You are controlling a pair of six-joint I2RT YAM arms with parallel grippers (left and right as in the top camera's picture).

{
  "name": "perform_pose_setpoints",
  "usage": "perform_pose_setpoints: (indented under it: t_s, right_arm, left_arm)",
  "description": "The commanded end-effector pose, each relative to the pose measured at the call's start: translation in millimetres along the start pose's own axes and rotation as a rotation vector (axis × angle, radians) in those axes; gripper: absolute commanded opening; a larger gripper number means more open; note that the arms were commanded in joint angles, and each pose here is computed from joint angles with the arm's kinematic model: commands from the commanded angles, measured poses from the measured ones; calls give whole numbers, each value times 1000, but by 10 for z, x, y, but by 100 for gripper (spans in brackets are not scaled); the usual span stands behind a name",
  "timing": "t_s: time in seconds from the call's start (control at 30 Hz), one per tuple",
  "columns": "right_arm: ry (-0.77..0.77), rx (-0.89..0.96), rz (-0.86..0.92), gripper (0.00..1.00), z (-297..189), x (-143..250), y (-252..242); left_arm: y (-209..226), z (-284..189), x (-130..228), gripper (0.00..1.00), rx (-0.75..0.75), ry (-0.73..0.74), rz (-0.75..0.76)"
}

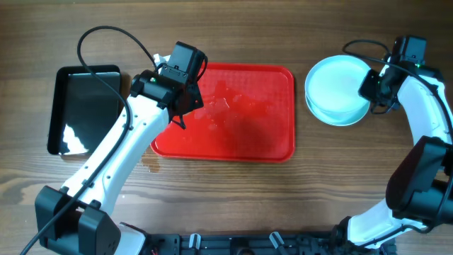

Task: Clean dirty plates on tray and stack at the side
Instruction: 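Lower the plate onto the plate stack and release it, then place the sponge into the black tray with the left gripper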

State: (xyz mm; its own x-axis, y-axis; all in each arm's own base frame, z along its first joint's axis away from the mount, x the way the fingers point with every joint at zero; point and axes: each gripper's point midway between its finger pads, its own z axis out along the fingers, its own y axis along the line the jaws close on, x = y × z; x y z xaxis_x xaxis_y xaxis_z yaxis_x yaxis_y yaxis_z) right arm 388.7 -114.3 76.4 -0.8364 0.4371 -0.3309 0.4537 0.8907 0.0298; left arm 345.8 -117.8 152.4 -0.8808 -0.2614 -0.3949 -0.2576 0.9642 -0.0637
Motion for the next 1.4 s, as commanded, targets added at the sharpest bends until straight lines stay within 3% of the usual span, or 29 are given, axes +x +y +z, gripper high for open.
perform_pose_setpoints:
  t_s: [0.0, 0.1, 0.23, 0.43, 0.5, 0.6, 0.77, 0.97, 1.27, 1.37]
  right_arm:
    - [-10, 20, 9, 59, 4, -56, -23]
    - [-3, -8, 7, 68, 3, -44, 29]
    - [24, -108, 7, 69, -30, 11, 198]
    - [57, -412, -35, 69, -347, 126, 822]
    - [53, -452, -59, 60, -441, 153, 950]
    - [55, -478, -98, 53, -548, 229, 1120]
    - [99, -505, -185, 57, -620, 481, 1484]
    - [124, -555, -348, 60, -735, 833, 1988]
    - [69, -519, -437, 60, -791, 1034, 2368]
    - [67, -532, -465, 61, -823, 1105, 2458]
  left_arm:
    - [6, 51, 22, 5, -1, 13, -19]
    - [-1, 51, 13, 5, 2, 10, -20]
    - [-17, 51, -9, 4, 8, 1, -22]
    - [310, 90, -218, 4, -72, -45, -89]
    - [495, 115, -288, 4, -95, -40, -138]
    - [826, 146, -392, 4, -139, -36, -221]
    - [1393, 275, -588, 4, -206, -40, -322]
    - [2005, 672, -569, 4, -303, 39, -445]
    - [2500, 1131, -420, 4, -376, 131, -542]
    - [2631, 1230, -377, 13, -391, 150, -560]
